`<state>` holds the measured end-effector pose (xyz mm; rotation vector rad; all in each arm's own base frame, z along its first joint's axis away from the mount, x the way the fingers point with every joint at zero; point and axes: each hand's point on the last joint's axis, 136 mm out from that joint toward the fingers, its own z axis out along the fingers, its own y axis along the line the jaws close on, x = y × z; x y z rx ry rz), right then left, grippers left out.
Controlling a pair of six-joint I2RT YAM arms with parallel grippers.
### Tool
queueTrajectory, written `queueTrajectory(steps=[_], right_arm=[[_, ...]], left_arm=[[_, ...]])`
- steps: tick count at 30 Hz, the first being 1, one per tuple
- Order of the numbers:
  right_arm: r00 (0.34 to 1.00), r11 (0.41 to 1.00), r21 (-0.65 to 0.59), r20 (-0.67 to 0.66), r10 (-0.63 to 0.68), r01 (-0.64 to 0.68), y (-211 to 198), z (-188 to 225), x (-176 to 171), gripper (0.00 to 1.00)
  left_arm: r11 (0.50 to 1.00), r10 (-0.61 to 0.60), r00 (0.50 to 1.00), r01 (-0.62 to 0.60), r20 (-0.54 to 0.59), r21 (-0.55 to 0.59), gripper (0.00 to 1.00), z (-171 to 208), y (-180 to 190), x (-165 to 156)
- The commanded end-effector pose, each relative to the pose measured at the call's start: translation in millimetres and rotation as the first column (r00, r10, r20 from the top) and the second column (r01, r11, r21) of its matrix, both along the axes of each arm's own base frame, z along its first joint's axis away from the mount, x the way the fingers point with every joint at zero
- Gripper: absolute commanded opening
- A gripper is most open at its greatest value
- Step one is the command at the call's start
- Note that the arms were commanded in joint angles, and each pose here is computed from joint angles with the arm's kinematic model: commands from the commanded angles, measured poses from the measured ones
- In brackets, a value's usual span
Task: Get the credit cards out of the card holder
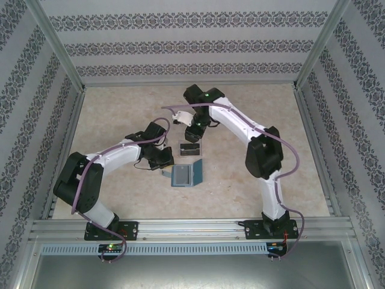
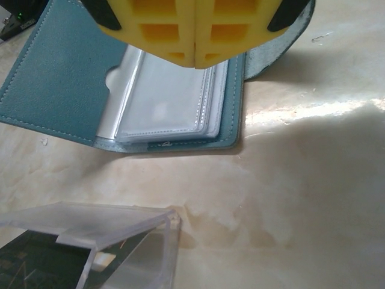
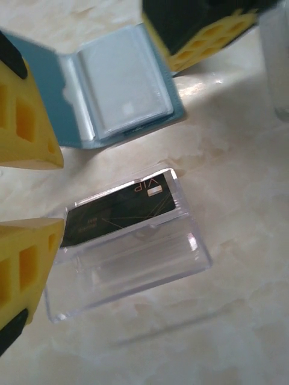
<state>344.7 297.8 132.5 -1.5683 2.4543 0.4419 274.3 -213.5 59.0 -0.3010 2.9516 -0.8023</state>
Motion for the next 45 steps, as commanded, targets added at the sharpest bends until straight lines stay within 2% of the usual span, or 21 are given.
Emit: queueTrajectory(steps=[1,5,11,14,17,23,33,45], right_arm=[[0.963,0.951,0.162,0.018,-0.269,0.262,10.4,21.9,13.6,0.30],[0.902,0.875,0.226,-0.040,-0.430,0.427,6.0,18.6,-2.5,0.30],[0.795,0.751,0.260,-0.172,-0.582,0.607,4.9,11.6,-26.3,0.28],[0.754,0.710,0.253,-0.220,-0.619,0.657,8.6,8.4,-39.6,0.28],[0.684,0.648,0.222,-0.283,-0.672,0.728,11.3,3.6,-49.9,0.26],[0.616,0.597,0.180,-0.374,-0.694,0.782,24.2,-8.2,-70.9,0.26],[0.585,0.599,0.120,-0.428,-0.688,0.792,41.4,-35.3,-97.5,0.28],[0.563,0.590,0.077,-0.418,-0.713,0.804,46.7,-54.9,-103.8,0.32]], left_arm=[[1.000,-0.028,1.000,0.028,0.001,-0.012,0.05,0.6,-11.0,3.7],[0.999,-0.042,0.999,0.042,-0.014,-0.007,0.05,-6.7,-11.7,-0.6],[0.998,-0.065,0.997,0.065,-0.041,0.007,0.05,-16.1,-10.2,-5.6],[0.997,-0.071,0.996,0.072,-0.053,0.017,0.05,-19.6,-9.4,-7.3],[0.997,-0.077,0.995,0.078,-0.057,0.018,0.05,-21.4,-8.9,-8.4],[0.995,-0.090,0.994,0.093,-0.065,0.037,0.05,-27.7,-7.1,-9.2],[0.995,-0.085,0.994,0.088,-0.065,0.041,0.04,-30.1,0.9,-21.8],[0.994,-0.095,0.993,0.098,-0.077,0.039,0.04,-39.0,5.7,-33.9]])
